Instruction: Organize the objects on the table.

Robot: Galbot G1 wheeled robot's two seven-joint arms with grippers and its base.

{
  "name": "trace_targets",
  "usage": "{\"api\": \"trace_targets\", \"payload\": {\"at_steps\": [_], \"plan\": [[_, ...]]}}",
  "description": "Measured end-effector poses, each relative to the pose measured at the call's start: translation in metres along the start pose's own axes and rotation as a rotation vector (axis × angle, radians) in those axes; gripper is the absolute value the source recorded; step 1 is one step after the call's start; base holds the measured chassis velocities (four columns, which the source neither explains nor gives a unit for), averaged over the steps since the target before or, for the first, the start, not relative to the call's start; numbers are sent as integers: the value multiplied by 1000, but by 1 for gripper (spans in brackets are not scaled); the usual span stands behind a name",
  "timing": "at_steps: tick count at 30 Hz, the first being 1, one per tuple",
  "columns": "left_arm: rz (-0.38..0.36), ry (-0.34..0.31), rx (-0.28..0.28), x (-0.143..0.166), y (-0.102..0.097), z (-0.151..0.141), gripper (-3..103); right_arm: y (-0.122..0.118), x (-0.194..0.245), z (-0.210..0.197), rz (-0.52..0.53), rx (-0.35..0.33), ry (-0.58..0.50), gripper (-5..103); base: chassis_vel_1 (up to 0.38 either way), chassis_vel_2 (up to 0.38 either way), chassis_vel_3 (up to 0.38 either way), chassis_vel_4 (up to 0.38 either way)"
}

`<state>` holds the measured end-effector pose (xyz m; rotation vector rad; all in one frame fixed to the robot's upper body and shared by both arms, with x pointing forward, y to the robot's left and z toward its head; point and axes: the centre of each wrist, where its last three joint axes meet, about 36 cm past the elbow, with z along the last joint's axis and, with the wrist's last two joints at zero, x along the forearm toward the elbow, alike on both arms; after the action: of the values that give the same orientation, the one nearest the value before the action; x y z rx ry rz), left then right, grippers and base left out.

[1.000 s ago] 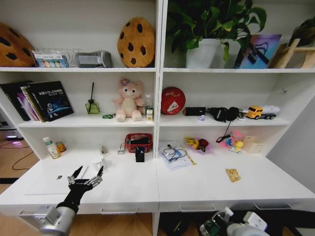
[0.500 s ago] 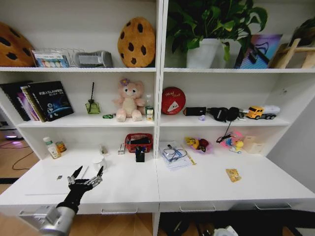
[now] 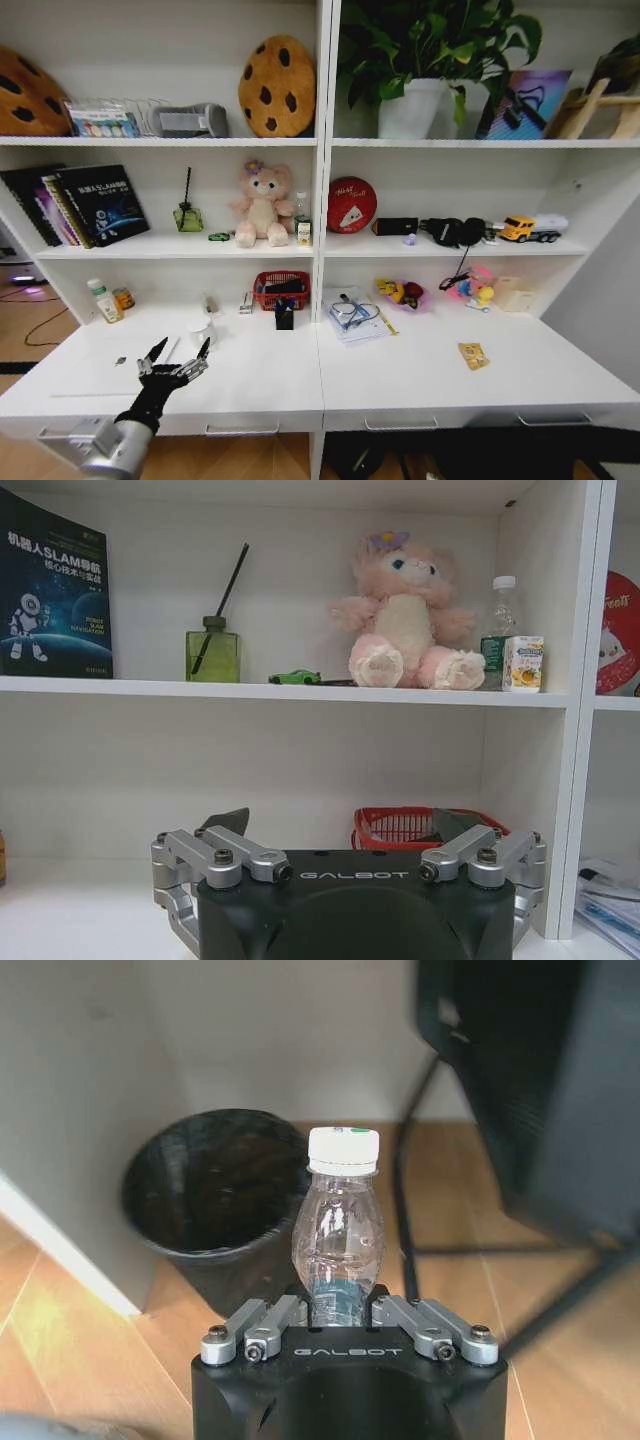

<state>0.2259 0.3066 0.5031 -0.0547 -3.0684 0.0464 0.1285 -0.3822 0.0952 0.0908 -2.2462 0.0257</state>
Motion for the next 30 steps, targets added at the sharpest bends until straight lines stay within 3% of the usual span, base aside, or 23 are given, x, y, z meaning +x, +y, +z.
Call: {"api": "trace_targets", "payload": {"at_steps": [1, 3, 4, 5, 8, 11, 12, 13, 24, 30], "plan": [[0, 0, 0, 0, 0, 0, 100, -3, -6, 2, -17, 45, -22, 23, 0, 0, 0, 0], [0, 0, 0, 0, 0, 0, 100, -3, -6, 3, -19, 50, -24, 23, 0, 0, 0, 0], [0, 0, 0, 0, 0, 0, 100, -7, -15, 6, -33, 104, -62, 23, 0, 0, 0, 0], [0, 0, 0, 0, 0, 0, 100, -7, -15, 6, -33, 104, -62, 23, 0, 0, 0, 0], [0, 0, 0, 0, 0, 0, 100, -13, -37, 12, -50, 227, -133, 23, 0, 0, 0, 0], [0, 0, 0, 0, 0, 0, 100, -11, -44, 7, -65, 266, -167, 23, 0, 0, 0, 0], [0, 0, 0, 0, 0, 0, 100, -6, -52, 0, -74, 315, -213, 23, 0, 0, 0, 0], [0, 0, 0, 0, 0, 0, 100, 4, -66, -24, -60, 381, -329, 23, 0, 0, 0, 0], [0, 0, 0, 0, 0, 0, 100, 4, -85, -68, 5, 408, -475, 23, 0, 0, 0, 0], [0, 0, 0, 0, 0, 0, 100, 5, -87, -74, -21, 449, -493, 23, 0, 0, 0, 0]]}}
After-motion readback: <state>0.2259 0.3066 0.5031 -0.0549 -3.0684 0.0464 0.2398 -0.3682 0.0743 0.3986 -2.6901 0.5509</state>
